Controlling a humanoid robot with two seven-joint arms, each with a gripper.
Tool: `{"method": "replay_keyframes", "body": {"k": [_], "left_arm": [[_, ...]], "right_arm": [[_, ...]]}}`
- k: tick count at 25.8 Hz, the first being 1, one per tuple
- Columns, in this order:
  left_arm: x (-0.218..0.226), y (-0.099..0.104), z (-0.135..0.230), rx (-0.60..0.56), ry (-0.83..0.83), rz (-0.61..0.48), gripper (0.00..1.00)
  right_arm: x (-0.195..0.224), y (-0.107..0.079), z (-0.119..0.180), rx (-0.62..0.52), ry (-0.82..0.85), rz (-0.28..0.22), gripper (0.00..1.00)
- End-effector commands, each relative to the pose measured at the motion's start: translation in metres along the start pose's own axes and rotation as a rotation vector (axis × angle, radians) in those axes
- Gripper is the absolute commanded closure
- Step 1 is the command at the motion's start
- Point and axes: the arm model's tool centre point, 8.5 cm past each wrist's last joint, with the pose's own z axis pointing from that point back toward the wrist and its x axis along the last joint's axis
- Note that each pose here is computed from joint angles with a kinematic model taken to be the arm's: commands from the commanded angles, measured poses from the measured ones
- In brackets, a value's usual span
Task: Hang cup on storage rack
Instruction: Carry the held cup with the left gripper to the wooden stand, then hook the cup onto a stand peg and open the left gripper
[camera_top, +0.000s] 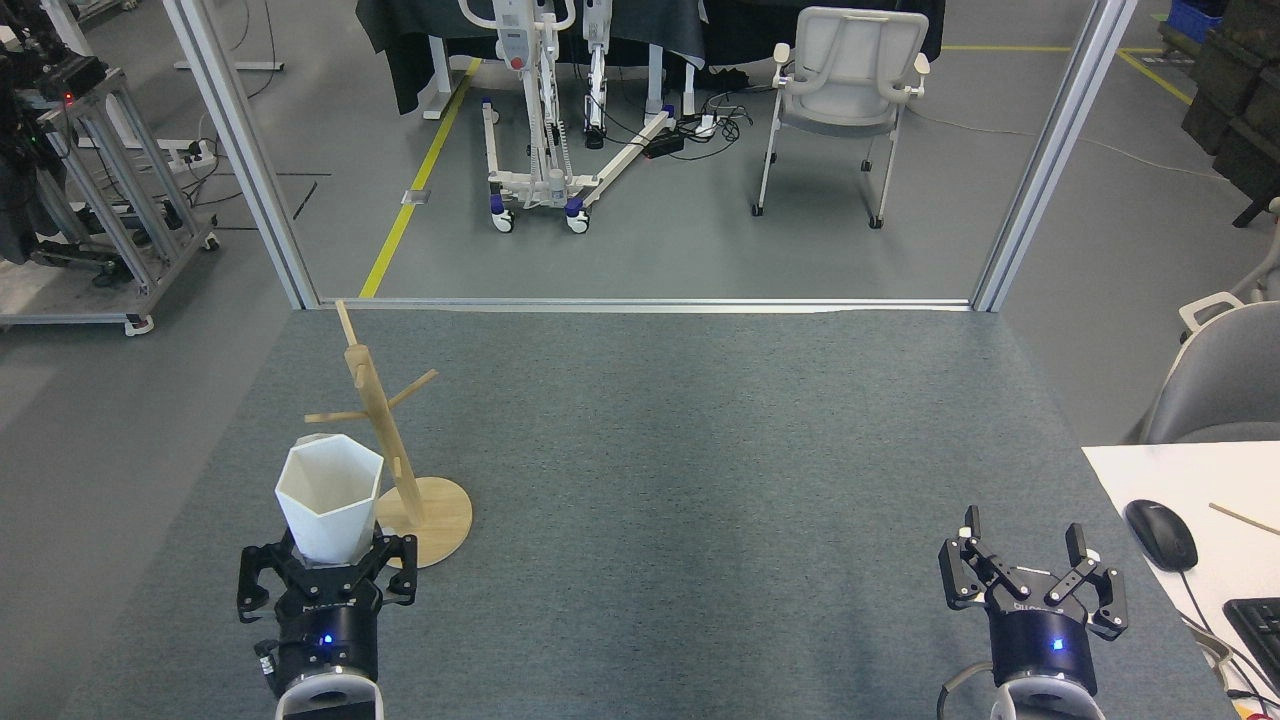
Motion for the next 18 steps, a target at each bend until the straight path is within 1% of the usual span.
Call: {"method": "replay_keyframes", "body": {"k": [1,4,8,14,18], "left_arm": [[-0.014,0.000,-0.003,-0.003,0.061,0.009,0.89],[-0.014,-0.002,-0.005,-0.012,0.052,0.018,0.89],[-0.012,0.009,-0.016,0.014,0.027,0.024,0.89],[-0.008,0.000,-0.028,-0.015,0.006,0.004,0.89],[-0.008,0.004,-0.036,-0.007,0.011,0.004,0.89]], "right_arm": [[0.001,-0.002,-0.002,-0.006,0.001,-0.003,0.01],[0.002,-0.006,-0.002,-0.018,-0.002,-0.006,0.01],[0.002,-0.006,-0.002,-0.016,0.000,-0.007,0.01],[0.004,-0.005,-0.002,-0.012,-0.001,-0.010,0.01],[0.004,-0.005,-0.002,-0.012,-0.003,-0.009,0.01]]}}
